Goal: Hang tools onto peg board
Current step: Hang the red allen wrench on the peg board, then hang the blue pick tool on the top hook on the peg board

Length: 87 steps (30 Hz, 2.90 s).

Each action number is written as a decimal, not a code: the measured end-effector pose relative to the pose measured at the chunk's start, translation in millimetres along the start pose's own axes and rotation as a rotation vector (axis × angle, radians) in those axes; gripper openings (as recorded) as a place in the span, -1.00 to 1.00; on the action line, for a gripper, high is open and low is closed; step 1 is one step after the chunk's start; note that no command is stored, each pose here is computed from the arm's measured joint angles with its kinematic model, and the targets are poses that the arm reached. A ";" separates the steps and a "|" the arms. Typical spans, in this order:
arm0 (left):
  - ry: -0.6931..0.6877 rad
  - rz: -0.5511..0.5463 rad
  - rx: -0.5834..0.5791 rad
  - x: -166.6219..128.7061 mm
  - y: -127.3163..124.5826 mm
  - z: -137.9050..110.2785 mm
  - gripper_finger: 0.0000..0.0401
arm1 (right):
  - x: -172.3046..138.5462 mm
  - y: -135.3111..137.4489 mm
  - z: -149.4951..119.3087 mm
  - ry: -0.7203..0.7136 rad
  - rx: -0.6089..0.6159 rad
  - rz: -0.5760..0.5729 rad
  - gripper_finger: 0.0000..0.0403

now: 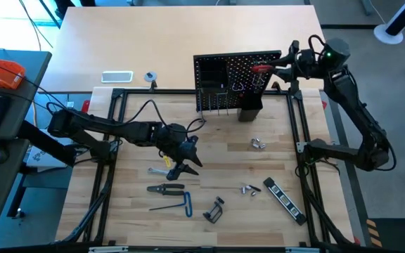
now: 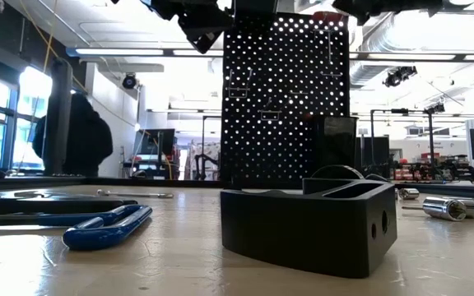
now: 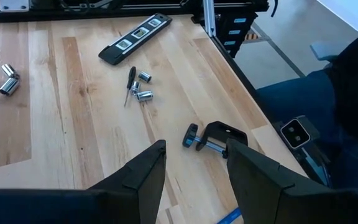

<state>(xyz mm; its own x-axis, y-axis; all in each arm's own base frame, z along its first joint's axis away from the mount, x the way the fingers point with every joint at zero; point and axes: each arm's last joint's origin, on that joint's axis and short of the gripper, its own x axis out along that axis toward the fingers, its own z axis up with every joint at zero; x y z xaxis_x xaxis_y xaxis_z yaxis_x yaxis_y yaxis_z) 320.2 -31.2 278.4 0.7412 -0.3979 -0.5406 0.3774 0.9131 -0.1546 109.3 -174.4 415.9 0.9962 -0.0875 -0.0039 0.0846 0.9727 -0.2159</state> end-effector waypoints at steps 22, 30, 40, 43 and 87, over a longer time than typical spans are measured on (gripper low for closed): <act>0.294 0.170 -0.034 -18.3 0.5 -35.1 -0.20 | -40.0 68.2 27.8 0.009 0.006 0.045 -0.31; 0.254 0.071 -0.114 0.0 -10.2 -91.7 -0.20 | -51.0 112.1 5.0 0.174 0.118 0.201 -0.31; 0.227 -0.059 -0.077 35.1 -63.3 -119.4 -0.20 | -50.7 137.6 -48.4 0.177 0.268 0.258 -0.31; 0.214 -0.069 -0.049 38.9 -86.3 -120.3 -0.20 | -47.0 141.5 -66.1 0.152 0.309 0.274 -0.31; 0.228 0.508 0.142 105.0 -80.5 -158.0 -0.99 | -10.8 186.9 -103.4 0.052 0.340 0.365 -0.31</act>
<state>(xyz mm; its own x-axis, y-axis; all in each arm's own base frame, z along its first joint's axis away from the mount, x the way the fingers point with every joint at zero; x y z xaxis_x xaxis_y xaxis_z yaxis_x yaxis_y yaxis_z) 279.9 -132.4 103.5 0.7165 0.1316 -0.6850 0.0878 0.9572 0.2757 112.1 -13.8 274.7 0.9604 0.2694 -0.0708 -0.2580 0.9561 0.1388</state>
